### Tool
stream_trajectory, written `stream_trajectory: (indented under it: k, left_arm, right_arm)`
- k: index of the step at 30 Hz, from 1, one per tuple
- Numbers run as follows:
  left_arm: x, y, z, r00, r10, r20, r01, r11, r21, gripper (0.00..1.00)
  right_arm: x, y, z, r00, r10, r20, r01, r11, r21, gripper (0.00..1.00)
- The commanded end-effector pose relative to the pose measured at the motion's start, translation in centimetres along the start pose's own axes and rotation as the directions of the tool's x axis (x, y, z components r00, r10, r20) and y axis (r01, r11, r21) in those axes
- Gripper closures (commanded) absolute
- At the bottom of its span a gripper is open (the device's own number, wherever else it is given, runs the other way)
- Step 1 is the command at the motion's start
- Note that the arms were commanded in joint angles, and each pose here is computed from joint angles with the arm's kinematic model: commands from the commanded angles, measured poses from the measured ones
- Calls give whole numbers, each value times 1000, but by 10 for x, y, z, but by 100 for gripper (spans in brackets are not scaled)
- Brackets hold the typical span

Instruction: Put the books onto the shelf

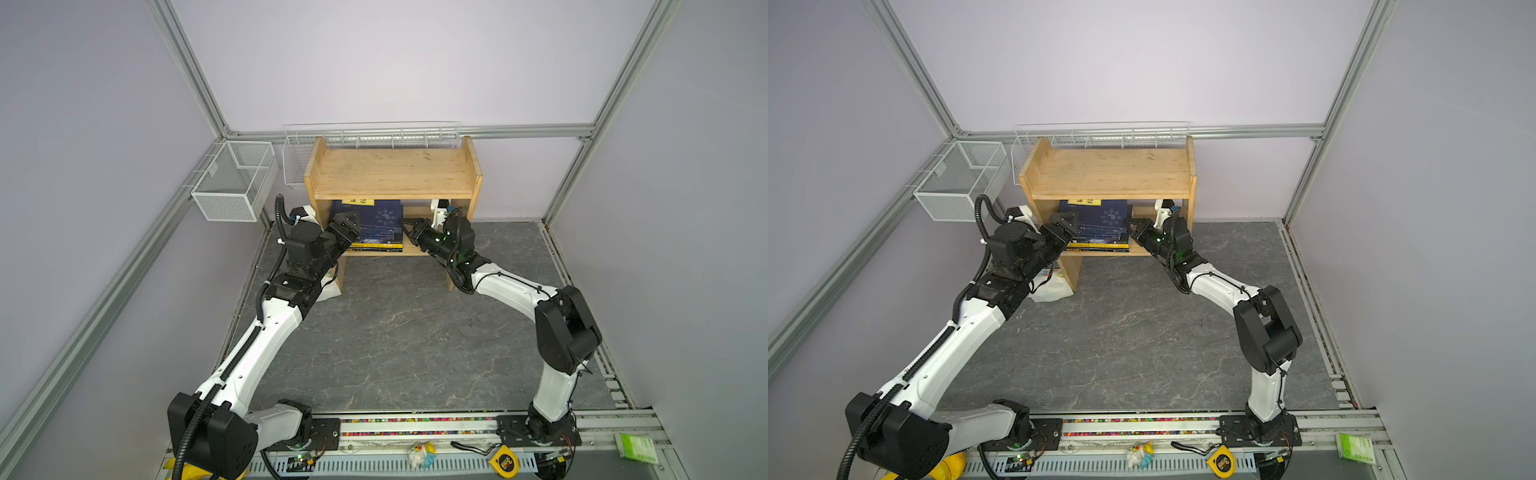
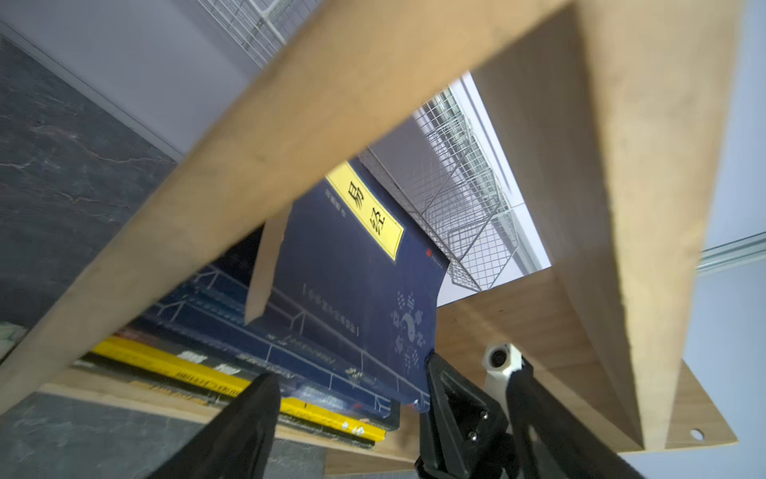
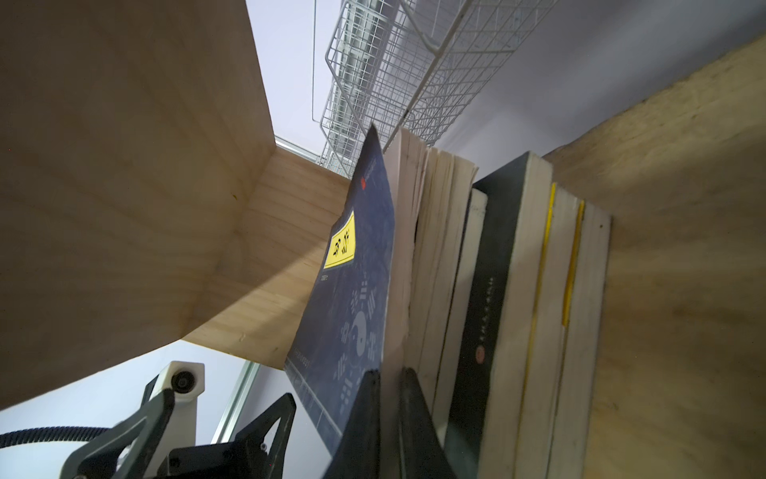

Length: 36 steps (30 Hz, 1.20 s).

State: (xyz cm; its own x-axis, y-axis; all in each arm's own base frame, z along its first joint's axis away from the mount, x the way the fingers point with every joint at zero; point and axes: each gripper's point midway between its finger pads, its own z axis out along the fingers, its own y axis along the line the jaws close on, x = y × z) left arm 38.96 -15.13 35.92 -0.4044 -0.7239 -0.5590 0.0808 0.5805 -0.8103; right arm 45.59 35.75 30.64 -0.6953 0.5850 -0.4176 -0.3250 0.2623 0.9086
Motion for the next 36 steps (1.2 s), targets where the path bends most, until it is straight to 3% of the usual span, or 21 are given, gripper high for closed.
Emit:
stream_trajectory:
  k: [1, 9, 17, 24, 36]
  left_arm:
    - [-3, 2, -27, 997, 79, -6, -80, 996, -39, 14]
    - [-11, 27, -71, 973, 229, 16, -222, 957, -185, 12]
    - [-10, 53, -71, 957, 289, -7, -282, 928, -244, 7]
    - [-22, 58, -48, 972, 234, 2, -233, 968, -95, 1]
    - [-30, 51, -28, 964, 265, 20, -264, 963, -62, 1]
  right_arm:
    - [-13, 21, -9, 997, -43, 62, 43, 999, 2, 93]
    - [-8, 34, -5, 994, -88, 69, 87, 996, 13, 93]
    - [-5, 42, -4, 987, -151, 64, 148, 988, 41, 93]
    - [-6, 45, -1, 980, -184, 72, 180, 982, 60, 93]
    - [-8, 49, 9, 975, -201, 95, 196, 979, 55, 93]
